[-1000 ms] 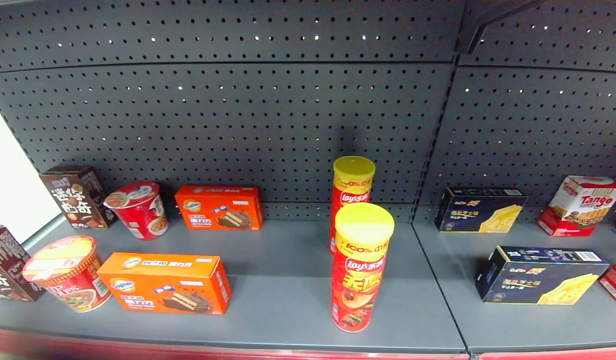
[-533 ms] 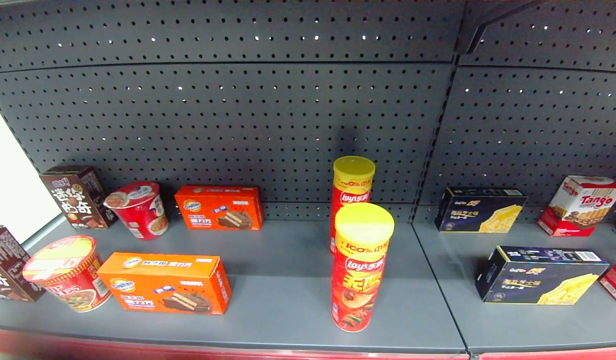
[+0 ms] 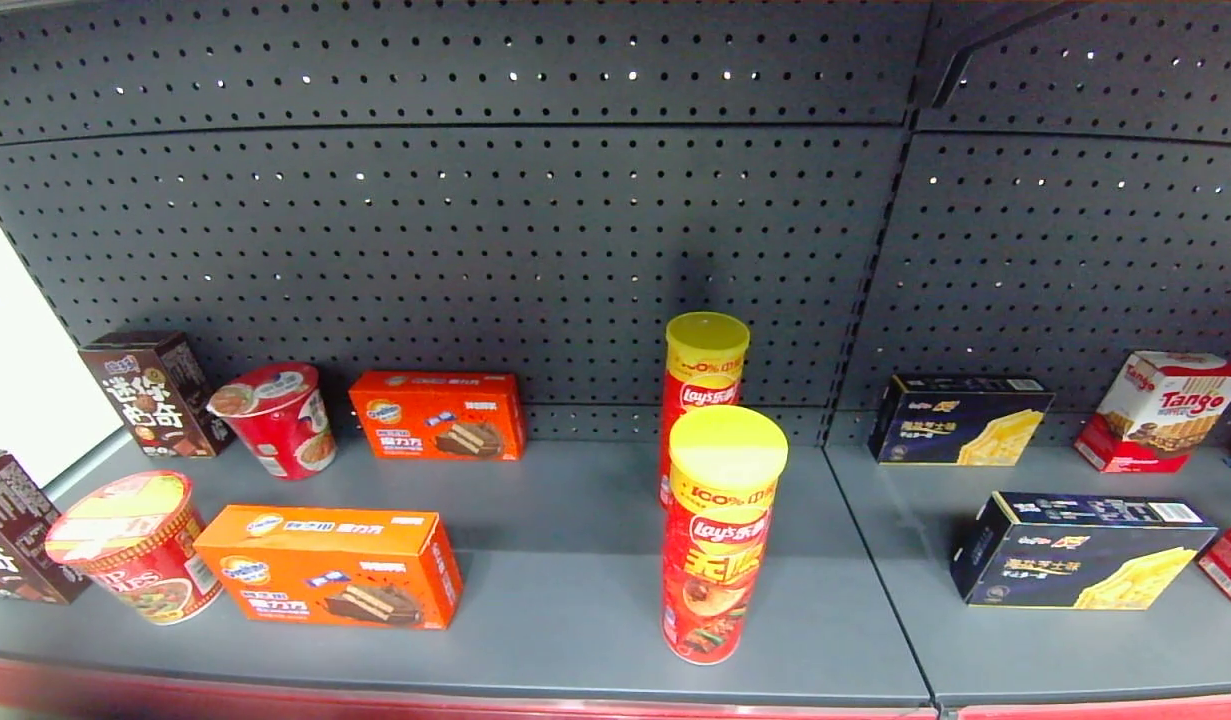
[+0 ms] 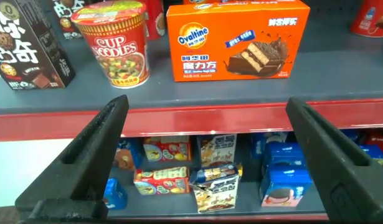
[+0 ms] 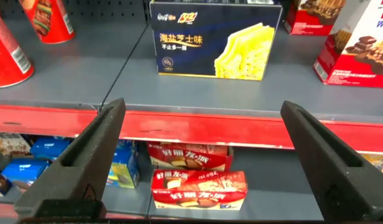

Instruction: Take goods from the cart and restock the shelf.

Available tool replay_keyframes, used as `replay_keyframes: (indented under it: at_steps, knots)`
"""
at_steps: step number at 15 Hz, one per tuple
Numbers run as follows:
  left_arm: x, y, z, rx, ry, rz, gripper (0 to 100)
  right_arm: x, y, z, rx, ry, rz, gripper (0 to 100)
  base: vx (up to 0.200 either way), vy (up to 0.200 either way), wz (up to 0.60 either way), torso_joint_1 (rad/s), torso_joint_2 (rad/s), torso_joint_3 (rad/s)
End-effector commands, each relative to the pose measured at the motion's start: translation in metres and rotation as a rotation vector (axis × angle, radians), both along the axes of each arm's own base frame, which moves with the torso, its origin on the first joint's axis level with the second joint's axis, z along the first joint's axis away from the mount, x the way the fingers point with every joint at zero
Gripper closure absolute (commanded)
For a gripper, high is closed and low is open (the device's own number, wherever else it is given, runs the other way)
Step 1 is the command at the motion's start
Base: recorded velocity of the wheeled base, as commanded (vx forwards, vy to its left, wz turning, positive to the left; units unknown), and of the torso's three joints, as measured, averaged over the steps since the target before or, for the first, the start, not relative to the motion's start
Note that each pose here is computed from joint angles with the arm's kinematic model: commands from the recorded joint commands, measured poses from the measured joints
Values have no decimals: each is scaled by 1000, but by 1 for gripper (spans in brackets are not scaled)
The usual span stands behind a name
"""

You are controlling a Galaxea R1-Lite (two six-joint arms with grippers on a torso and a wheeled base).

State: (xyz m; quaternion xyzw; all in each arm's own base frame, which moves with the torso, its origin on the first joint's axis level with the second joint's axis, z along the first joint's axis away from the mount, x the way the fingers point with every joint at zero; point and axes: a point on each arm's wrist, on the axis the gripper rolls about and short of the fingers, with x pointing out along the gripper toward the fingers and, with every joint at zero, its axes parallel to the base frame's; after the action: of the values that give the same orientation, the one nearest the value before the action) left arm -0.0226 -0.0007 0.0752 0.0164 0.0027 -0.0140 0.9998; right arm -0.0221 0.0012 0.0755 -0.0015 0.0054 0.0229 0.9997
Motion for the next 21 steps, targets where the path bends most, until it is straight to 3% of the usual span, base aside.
replay_keyframes:
  at_steps: [1,14,17,21]
  knots:
    - [0,0,0,-1,0,0,0,-1,0,0,-1,-8,0,0,0,0,0,0,0,0]
    - [0,0,0,-1,0,2,0,-1,0,0,-1,-8,0,0,0,0,0,0,0,0]
    - [0,0,0,-4,0,2,0,-1,0,0,0,-8,0,0,0,-200,0,7,2,-1]
    - [0,0,0,-5,0,3,0,-1,0,0,-1,-8,0,0,0,0,0,0,0,0]
